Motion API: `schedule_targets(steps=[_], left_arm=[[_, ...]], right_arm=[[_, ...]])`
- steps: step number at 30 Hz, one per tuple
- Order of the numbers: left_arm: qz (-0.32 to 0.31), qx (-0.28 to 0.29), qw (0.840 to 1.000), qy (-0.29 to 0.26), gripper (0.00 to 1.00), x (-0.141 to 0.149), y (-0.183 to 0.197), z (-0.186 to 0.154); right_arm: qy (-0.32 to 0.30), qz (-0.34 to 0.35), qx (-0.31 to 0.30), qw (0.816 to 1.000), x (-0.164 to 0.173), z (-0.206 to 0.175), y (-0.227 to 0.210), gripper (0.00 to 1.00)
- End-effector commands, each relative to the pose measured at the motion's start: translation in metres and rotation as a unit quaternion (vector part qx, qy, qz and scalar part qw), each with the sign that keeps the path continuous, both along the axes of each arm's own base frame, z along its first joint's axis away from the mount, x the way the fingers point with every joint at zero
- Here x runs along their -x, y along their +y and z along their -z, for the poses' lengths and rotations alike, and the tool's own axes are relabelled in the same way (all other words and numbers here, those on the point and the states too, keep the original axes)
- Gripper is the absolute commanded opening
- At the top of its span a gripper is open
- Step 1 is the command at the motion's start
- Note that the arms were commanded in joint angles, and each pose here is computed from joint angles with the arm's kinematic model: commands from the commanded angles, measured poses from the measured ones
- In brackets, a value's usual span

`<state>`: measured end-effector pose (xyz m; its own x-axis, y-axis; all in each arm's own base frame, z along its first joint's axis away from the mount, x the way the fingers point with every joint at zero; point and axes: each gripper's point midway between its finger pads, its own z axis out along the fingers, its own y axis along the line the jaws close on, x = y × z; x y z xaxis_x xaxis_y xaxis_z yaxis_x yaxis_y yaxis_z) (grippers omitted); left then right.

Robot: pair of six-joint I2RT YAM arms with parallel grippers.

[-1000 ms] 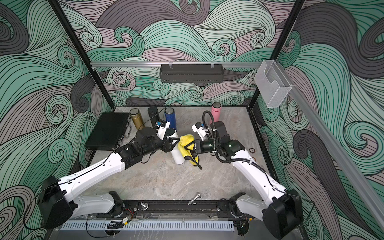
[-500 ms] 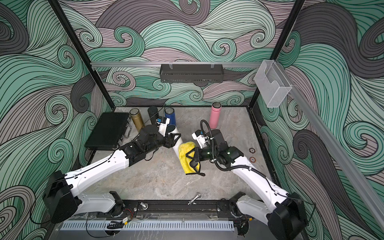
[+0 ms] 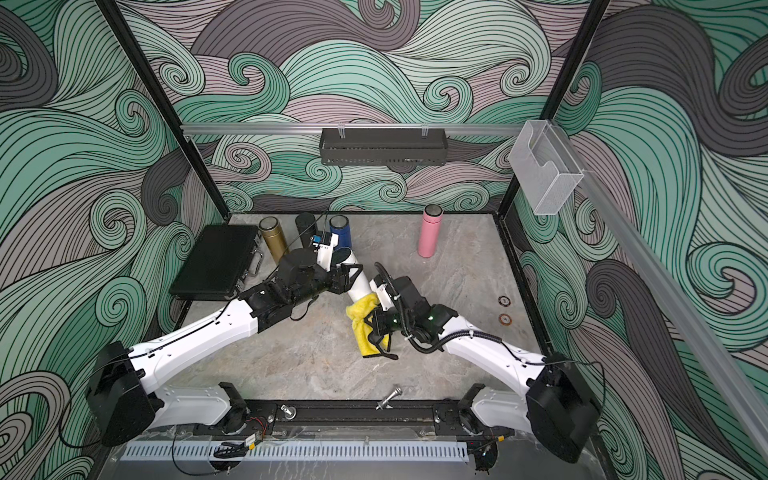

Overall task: Wipe the surface of the thermos
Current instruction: Wipe the dirt from the surface of the thermos.

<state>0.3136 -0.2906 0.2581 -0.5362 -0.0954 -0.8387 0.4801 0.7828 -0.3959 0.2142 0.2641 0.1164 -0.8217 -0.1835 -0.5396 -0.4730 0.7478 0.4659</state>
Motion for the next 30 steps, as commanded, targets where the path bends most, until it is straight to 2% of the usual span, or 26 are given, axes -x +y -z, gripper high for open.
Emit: schedule_targets(steps=[1,5,10,13,20,24,30], left_arm=[[0.015,0.046,0.998,-0.048,0.00,0.002,-0.009,-0.046],[-0.001,0.004,0.999,-0.047,0.00,-0.005,-0.006,-0.020],[-0.038,0.002,0.999,-0.028,0.00,-0.012,-0.003,-0.002],[-0.053,-0.020,0.997,-0.045,0.00,-0.011,-0.005,0.006],[-0.065,-0.070,0.992,-0.077,0.00,-0.006,-0.015,0.029],[-0.061,-0.081,0.992,-0.081,0.00,-0.002,-0.019,0.036],[-0.061,-0.090,0.991,-0.074,0.00,0.001,-0.018,0.044]], right_arm=[[-0.051,0.060,-0.014,0.997,-0.017,-0.018,-0.011,0.00],[-0.074,0.058,-0.037,0.995,-0.017,-0.037,-0.010,0.00],[-0.097,0.052,-0.071,0.991,-0.028,-0.054,0.011,0.00],[-0.105,0.046,-0.076,0.990,-0.035,-0.053,0.025,0.00],[-0.105,0.017,-0.083,0.991,-0.036,-0.035,0.054,0.00],[-0.107,0.035,-0.079,0.990,-0.041,-0.027,0.055,0.00],[-0.053,0.068,-0.041,0.995,-0.032,0.023,0.037,0.00]])
